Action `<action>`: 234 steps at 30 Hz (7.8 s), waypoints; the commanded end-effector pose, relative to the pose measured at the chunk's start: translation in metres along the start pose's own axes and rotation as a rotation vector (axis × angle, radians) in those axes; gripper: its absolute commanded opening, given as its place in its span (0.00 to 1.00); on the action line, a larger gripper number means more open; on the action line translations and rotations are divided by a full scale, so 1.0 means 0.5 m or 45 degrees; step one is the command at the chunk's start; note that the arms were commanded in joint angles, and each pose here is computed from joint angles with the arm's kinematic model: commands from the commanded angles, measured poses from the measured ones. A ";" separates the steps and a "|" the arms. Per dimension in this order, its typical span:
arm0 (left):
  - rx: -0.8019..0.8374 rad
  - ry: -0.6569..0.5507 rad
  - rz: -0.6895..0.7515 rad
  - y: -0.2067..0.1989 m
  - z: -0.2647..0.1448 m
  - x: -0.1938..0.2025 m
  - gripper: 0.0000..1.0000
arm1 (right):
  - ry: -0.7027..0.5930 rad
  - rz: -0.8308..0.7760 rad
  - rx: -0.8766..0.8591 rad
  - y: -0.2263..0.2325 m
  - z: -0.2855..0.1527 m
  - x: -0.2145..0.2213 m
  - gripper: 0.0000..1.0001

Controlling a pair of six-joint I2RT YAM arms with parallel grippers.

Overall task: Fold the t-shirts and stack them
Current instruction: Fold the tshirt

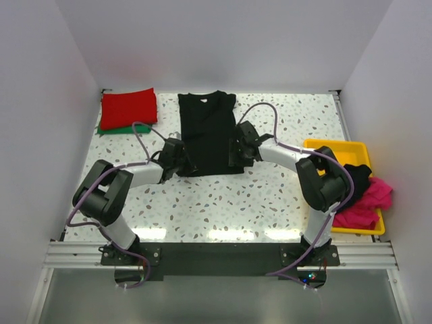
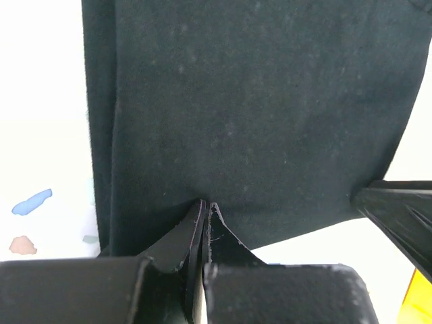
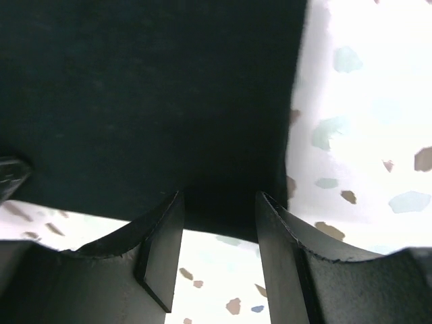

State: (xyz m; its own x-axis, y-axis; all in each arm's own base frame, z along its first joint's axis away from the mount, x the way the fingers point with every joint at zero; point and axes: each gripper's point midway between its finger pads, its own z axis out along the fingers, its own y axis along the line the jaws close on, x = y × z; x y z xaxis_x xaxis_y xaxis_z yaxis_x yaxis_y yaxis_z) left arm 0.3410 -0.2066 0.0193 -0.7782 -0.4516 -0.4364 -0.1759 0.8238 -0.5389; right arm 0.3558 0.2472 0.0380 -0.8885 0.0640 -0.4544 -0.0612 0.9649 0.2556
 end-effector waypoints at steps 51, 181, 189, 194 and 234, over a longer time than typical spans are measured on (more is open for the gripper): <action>0.076 -0.085 0.125 0.002 -0.099 -0.005 0.05 | -0.137 0.071 0.121 -0.076 -0.115 0.002 0.39; -0.117 0.008 -0.083 0.182 -0.180 0.172 0.06 | 0.006 0.332 -0.245 -0.023 -0.140 0.252 0.41; -0.116 0.022 -0.075 0.181 -0.179 0.177 0.01 | -0.006 0.342 -0.238 -0.028 -0.125 0.256 0.41; -0.114 0.031 -0.073 0.180 -0.179 0.180 0.00 | -0.017 0.343 -0.213 -0.039 -0.112 0.260 0.40; 0.263 -0.080 -0.005 0.038 -0.336 0.185 0.00 | -0.104 0.227 -0.319 -0.102 -0.307 0.318 0.00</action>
State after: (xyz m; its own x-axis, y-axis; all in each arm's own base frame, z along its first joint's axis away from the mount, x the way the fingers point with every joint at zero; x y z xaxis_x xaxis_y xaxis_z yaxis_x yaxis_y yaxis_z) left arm 0.1538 -0.1778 0.0621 -0.7824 -0.4481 -0.4326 -0.0518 0.7390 -0.6717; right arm 0.1516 0.1798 0.0739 -0.8572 0.2925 -0.4239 -0.0130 0.8105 0.5856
